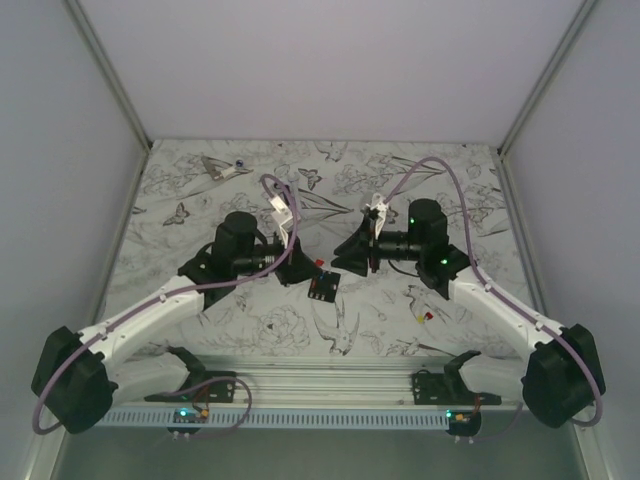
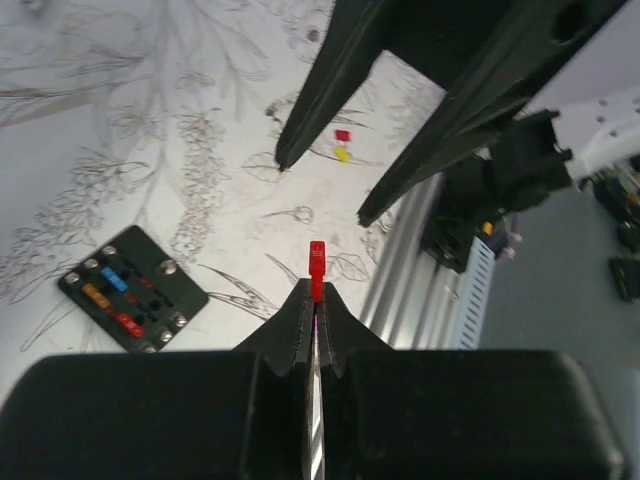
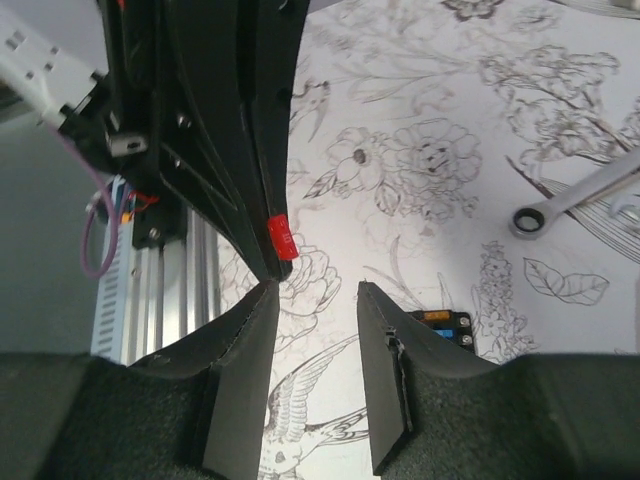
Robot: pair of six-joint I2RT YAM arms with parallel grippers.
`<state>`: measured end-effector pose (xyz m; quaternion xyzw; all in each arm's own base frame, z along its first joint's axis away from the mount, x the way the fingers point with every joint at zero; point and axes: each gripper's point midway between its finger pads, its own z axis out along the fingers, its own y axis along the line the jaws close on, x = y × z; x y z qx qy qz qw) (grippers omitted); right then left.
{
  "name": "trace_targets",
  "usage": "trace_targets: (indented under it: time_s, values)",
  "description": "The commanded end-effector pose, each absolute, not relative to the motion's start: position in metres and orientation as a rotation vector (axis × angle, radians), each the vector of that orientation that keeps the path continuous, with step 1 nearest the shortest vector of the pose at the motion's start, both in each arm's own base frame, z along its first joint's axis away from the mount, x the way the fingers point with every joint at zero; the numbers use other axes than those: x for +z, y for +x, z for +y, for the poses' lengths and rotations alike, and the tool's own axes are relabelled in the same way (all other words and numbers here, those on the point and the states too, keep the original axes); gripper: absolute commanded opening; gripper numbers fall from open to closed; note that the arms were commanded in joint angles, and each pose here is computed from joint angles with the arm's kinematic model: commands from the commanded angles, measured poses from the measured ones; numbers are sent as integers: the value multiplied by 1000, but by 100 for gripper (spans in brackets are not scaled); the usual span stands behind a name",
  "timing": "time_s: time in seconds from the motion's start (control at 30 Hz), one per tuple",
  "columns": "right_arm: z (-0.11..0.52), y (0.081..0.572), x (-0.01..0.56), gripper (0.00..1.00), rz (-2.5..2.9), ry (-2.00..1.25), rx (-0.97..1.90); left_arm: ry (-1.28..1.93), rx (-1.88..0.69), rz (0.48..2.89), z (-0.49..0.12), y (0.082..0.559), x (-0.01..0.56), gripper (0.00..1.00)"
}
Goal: Snap on the fuse box
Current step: Pick up the fuse from the center of the board.
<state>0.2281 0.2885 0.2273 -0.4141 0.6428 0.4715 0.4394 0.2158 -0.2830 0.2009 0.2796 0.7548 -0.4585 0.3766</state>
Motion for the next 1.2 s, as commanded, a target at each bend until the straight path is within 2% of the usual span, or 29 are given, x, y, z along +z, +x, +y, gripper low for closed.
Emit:
trace_targets:
  time_s: [0.0,0.13,0.43,0.77,0.97,1.17]
  values:
    - [289,204,242,42,1439,-1211,1224,880,-1304,1824,-287,188,227,0]
    - [292,195,245,39,1403,-1252,1294,923,-1350,1803,-292,181,232,0]
    - [299,177,251,38,1346,-1333,1356,974,-1373,1791,-301,175,233,0]
    - [303,176,254,33,1381,-1325,1369,999,-1370,1794,-303,172,231,0]
    - [307,175,253,23,1408,-1326,1372,1012,-1369,1790,-305,171,231,0]
    - [307,182,247,0,1464,-1302,1334,1003,-1346,1804,-303,172,228,0]
